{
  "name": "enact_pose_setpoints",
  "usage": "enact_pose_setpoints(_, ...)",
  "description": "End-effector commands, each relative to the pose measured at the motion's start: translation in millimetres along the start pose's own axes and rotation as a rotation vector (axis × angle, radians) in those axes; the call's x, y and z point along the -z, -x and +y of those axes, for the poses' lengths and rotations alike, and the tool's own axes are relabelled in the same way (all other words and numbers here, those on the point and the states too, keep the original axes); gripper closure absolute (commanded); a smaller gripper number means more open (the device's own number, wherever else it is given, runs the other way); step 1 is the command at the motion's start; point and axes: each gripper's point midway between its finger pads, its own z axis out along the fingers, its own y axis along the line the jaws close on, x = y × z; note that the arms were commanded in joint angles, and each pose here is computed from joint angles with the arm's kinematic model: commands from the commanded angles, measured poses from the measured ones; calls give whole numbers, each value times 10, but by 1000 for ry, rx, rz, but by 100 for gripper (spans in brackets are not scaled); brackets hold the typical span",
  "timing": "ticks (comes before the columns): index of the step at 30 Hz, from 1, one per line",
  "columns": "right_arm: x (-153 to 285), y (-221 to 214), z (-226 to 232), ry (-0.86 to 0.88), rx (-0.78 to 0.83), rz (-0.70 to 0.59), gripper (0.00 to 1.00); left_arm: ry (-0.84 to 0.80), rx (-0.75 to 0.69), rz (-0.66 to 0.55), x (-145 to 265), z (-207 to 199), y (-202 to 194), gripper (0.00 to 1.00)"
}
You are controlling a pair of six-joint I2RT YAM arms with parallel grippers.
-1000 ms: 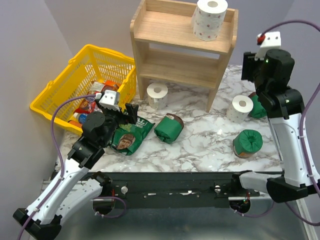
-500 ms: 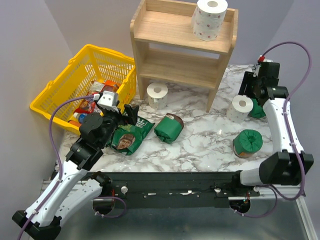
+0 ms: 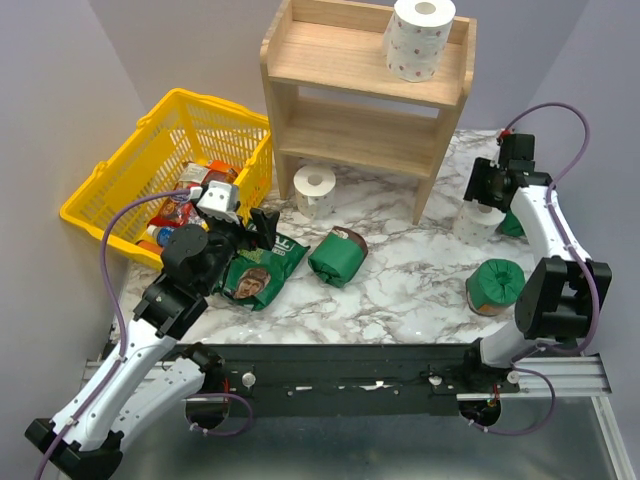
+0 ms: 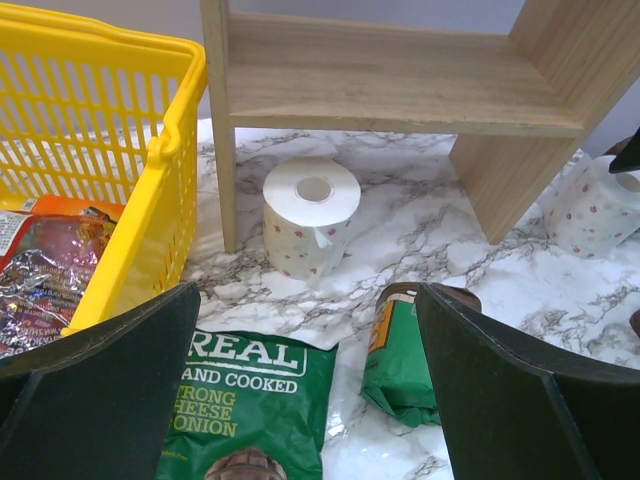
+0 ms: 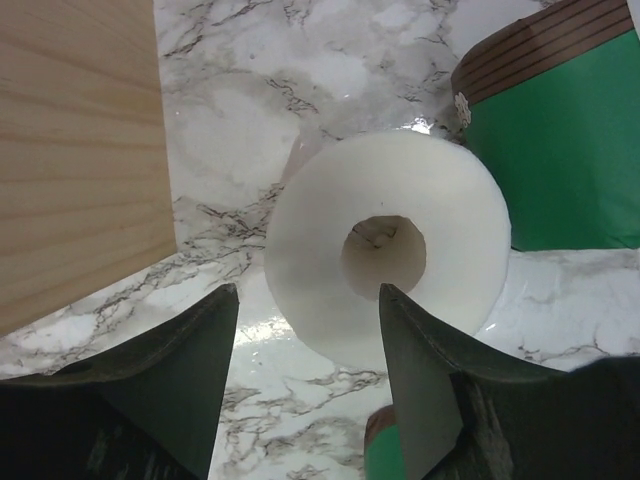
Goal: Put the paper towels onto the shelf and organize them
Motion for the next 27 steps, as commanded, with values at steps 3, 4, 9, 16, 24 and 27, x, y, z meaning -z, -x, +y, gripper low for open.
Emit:
enact_pose_setpoints(3, -282, -37, -9, 0, 8, 21, 34, -18, 8, -7, 2, -49, 75, 1)
enact_pose_setpoints(4, -311, -44, -9, -3, 13, 27, 34, -15, 8, -8, 4, -43, 72, 1)
enact_pose_setpoints(9, -423, -85, -21, -7, 29, 49, 38, -16, 3, 6, -27, -48, 41, 1)
enact_pose_setpoints(16, -281, -57, -64, -43, 107, 20, 60, -18, 5, 14, -42, -53, 12, 1)
enact_pose_setpoints(24, 875, 504, 145, -91, 282, -196, 66, -14, 3, 15, -46, -47, 9, 1)
enact_pose_setpoints(27, 1394, 649, 275, -66, 324, -267, 66, -20, 1, 16, -47, -56, 3, 1)
